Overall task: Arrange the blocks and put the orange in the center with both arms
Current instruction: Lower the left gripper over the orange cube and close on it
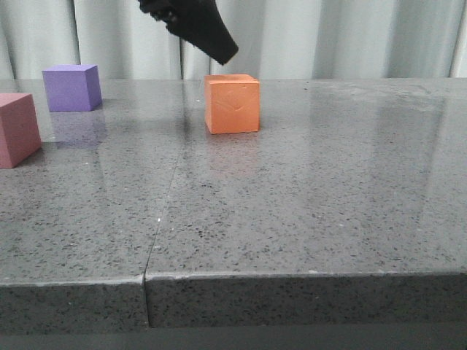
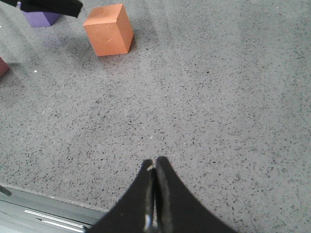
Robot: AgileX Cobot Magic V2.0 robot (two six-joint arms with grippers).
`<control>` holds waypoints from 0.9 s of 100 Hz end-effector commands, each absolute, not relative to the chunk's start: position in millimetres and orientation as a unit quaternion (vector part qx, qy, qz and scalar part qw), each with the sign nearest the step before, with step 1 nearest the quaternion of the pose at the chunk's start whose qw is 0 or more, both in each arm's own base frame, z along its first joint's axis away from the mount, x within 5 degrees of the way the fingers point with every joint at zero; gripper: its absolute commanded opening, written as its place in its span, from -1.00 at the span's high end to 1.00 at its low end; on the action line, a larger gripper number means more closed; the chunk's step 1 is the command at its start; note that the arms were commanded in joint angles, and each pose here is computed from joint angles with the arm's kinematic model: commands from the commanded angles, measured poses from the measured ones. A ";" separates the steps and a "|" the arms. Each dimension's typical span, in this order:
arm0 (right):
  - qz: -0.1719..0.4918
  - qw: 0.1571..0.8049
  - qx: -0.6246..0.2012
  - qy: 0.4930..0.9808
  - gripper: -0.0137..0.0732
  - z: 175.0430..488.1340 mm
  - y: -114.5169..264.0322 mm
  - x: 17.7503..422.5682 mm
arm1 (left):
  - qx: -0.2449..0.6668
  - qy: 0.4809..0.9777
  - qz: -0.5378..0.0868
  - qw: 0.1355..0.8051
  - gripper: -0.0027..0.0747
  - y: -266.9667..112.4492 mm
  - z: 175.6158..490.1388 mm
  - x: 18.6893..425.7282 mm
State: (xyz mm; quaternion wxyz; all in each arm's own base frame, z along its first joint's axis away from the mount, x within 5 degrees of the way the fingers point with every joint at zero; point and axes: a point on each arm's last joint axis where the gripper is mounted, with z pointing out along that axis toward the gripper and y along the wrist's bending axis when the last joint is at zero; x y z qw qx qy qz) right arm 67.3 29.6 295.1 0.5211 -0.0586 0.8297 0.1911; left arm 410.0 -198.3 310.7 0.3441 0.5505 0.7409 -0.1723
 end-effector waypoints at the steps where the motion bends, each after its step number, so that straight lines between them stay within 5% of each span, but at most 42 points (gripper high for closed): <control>1: 0.198 0.557 -0.063 0.804 0.65 308.8 30.4 69.6 | 0.536 0.723 -0.183 0.395 -0.67 -202.8 341.1 404.5; 51: 0.198 0.557 -0.063 0.804 0.65 308.8 30.4 69.6 | 0.543 0.727 -0.207 0.366 -0.67 -211.7 302.7 419.4; 90: 0.198 0.557 -0.063 0.804 0.65 308.8 30.4 69.6 | 0.542 0.727 -0.211 0.365 -0.56 -212.2 302.0 419.5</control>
